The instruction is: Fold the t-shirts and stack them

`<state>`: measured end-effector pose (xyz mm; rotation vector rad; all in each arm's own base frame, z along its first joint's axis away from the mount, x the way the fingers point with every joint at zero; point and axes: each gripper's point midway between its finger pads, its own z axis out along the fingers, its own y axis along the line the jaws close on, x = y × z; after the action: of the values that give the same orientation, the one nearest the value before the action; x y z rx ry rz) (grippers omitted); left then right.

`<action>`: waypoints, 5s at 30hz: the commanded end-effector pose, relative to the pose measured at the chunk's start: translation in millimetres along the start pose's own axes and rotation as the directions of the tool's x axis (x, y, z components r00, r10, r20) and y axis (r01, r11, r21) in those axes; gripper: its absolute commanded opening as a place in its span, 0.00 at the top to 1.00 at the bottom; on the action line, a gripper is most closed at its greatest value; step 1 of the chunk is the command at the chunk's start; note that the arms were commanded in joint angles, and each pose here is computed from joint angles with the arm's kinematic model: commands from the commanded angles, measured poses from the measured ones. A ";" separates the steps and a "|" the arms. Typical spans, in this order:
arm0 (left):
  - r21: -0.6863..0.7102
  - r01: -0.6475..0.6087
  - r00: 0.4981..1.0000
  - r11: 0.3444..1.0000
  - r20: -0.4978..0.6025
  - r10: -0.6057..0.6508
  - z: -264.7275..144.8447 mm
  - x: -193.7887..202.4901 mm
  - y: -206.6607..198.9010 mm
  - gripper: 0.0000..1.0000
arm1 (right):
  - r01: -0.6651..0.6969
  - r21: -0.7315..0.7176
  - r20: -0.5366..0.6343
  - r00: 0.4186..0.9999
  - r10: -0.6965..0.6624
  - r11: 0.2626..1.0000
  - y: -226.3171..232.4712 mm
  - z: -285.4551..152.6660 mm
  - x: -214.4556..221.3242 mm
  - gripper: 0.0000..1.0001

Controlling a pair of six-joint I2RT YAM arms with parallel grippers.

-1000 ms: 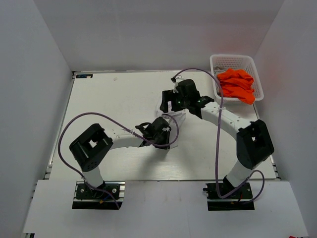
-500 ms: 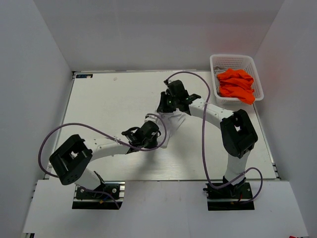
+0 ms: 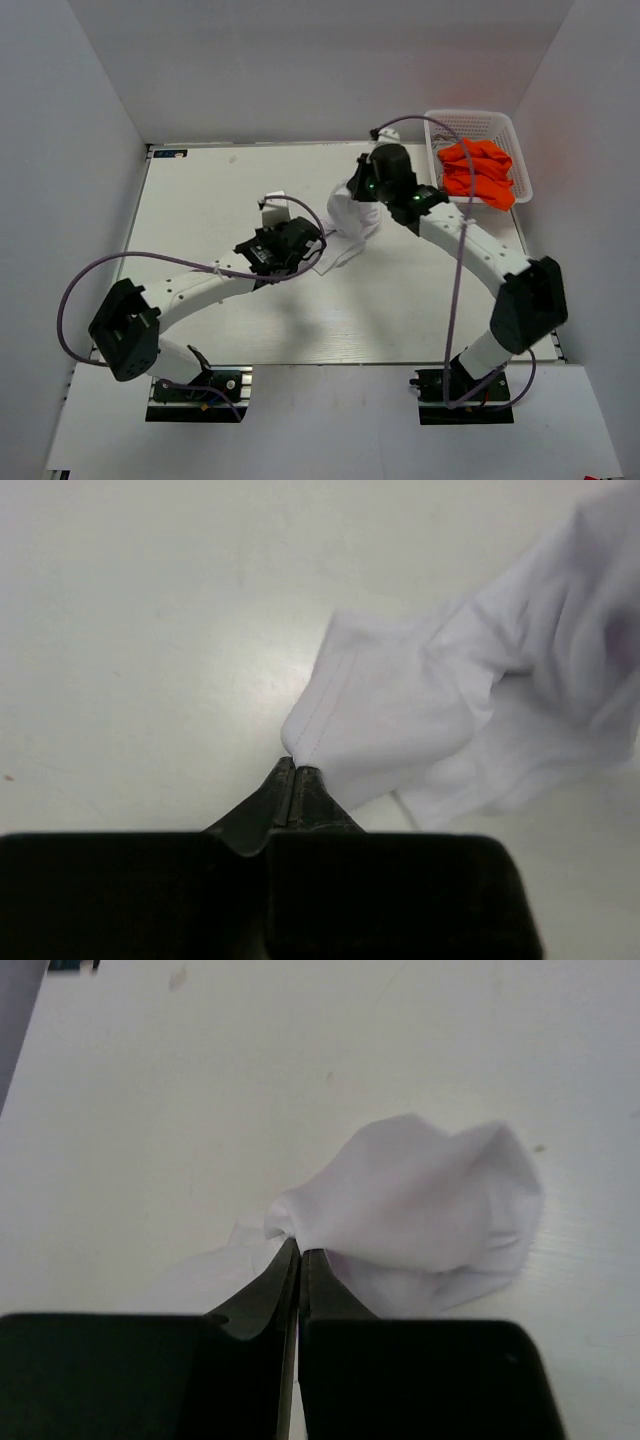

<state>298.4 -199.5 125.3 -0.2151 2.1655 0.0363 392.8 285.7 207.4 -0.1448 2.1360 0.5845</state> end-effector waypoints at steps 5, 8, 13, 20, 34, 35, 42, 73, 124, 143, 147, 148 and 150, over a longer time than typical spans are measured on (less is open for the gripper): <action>-0.133 0.238 0.913 0.962 0.369 -0.175 -65.8 -141.7 54.9 1.00 | -0.026 0.230 0.411 0.909 -0.073 0.973 -51.5 -103.6 -115.2 1.00; -0.132 0.286 0.871 0.949 0.449 -0.201 -93.9 -174.8 73.5 1.00 | -0.046 0.268 0.516 0.850 -0.103 0.962 -58.2 -151.6 -142.6 1.00; -0.052 0.430 0.737 0.901 0.597 -0.317 -158.8 -230.5 122.5 1.00 | -0.104 0.282 0.680 0.723 -0.122 0.954 -62.5 -235.2 -176.6 1.00; 0.393 0.263 0.638 0.881 0.614 -0.465 -244.2 -277.3 123.4 1.00 | -0.069 0.203 0.810 0.572 -0.128 0.977 -38.6 -347.6 -211.6 1.00; 0.452 0.196 0.557 0.871 0.680 -0.478 -289.5 -313.8 139.9 1.00 | -0.003 0.195 0.845 0.509 -0.166 0.981 -20.1 -396.1 -236.0 1.00; 0.416 0.193 0.571 0.888 0.689 -0.447 -279.0 -313.4 132.3 1.00 | -0.009 0.203 0.835 0.525 -0.168 0.979 -22.1 -386.3 -235.3 1.00; -0.170 0.253 0.741 0.952 0.667 -0.079 -127.4 -265.0 82.4 1.00 | -0.024 0.313 0.599 0.781 -0.177 0.949 -55.2 -200.1 -196.4 1.00; 0.061 0.187 0.967 0.980 -0.189 -0.173 126.4 -51.9 46.6 0.00 | 0.005 0.020 -0.191 0.982 -0.001 1.000 -94.1 20.5 52.6 0.10; 0.240 0.416 0.884 0.877 -0.335 -0.327 60.5 23.7 56.6 0.00 | 0.084 0.129 -0.351 0.936 -0.033 0.988 -24.9 38.4 135.2 0.22; -0.020 0.316 0.842 0.949 -0.455 -0.290 64.7 100.0 97.9 0.00 | -0.042 0.166 -0.235 0.969 0.081 0.985 -46.4 65.6 78.4 1.00; -0.065 0.290 0.842 0.955 -0.457 -0.286 64.6 106.3 107.6 0.00 | -0.074 0.159 -0.167 0.981 0.101 0.985 -47.8 66.3 43.7 1.00; -0.072 0.286 0.845 0.956 -0.451 -0.287 67.0 104.5 108.1 0.00 | -0.086 0.162 -0.121 0.987 0.106 0.983 -46.1 68.6 22.6 1.00; -0.073 0.285 0.845 0.956 -0.452 -0.287 66.8 102.6 107.6 0.00 | -0.100 0.213 -0.096 0.988 0.122 0.972 -66.6 74.3 10.2 1.00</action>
<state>311.8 -125.9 32.3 -0.5605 2.4351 -0.4045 426.0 273.9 91.3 -0.0206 2.4387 0.4193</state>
